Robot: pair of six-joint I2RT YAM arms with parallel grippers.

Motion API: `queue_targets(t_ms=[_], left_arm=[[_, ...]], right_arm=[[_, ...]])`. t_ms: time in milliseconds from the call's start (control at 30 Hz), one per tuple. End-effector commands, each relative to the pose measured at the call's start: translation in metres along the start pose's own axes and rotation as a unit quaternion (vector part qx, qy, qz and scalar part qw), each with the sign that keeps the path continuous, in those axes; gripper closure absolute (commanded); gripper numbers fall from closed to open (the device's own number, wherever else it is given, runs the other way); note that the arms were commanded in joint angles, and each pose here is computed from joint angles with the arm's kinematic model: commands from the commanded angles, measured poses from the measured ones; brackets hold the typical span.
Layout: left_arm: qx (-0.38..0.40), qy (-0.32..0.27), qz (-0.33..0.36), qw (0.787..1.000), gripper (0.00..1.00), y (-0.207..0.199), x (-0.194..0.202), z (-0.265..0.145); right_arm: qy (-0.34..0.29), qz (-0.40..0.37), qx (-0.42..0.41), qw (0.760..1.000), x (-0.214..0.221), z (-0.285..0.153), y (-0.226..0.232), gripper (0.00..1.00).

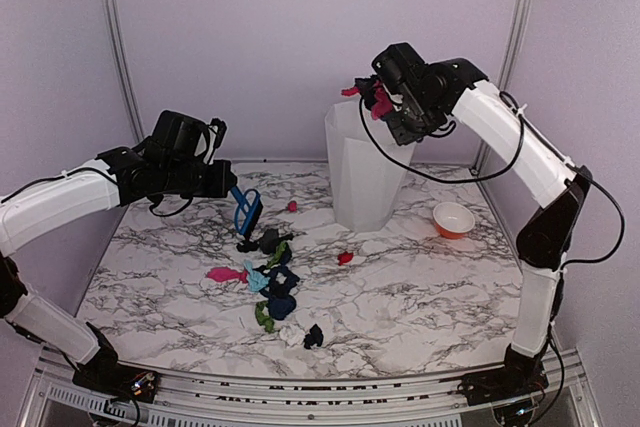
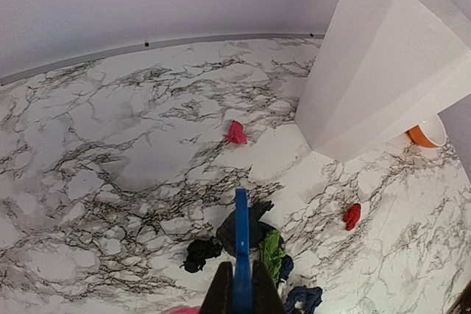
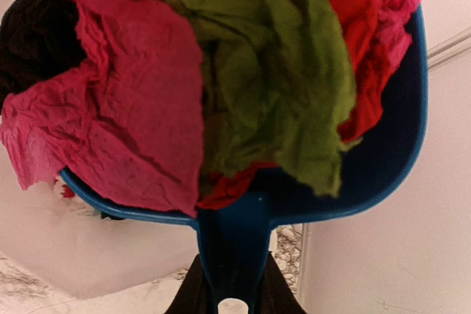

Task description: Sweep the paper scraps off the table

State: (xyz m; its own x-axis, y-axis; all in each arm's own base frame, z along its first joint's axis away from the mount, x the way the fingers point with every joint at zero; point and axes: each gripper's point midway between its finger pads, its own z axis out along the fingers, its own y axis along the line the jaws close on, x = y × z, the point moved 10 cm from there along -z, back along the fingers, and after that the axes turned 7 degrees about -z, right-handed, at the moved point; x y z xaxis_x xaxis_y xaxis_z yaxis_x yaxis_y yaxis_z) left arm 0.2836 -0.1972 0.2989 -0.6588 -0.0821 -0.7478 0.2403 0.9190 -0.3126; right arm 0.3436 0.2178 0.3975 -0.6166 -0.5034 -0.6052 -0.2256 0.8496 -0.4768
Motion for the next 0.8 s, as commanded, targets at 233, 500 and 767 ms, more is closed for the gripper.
queue_targets(t_ms=[233,500,767], left_arm=[[0.016,-0.017,-0.008,1.000,1.00,-0.003,-0.006,0.000],[0.018,-0.018,-0.009,1.000,1.00,-0.001,-0.004,-0.003],[0.021,-0.020,-0.009,1.000,1.00,-0.002,-0.004,-0.002]], right_arm=[[-0.031,-0.086,0.275,0.957,-0.022,-0.008,0.000,1.00],[-0.013,-0.161,0.341,0.926,-0.015,-0.001,0.015,1.00],[-0.007,-0.176,0.391,0.904,-0.008,-0.006,0.010,1.00]])
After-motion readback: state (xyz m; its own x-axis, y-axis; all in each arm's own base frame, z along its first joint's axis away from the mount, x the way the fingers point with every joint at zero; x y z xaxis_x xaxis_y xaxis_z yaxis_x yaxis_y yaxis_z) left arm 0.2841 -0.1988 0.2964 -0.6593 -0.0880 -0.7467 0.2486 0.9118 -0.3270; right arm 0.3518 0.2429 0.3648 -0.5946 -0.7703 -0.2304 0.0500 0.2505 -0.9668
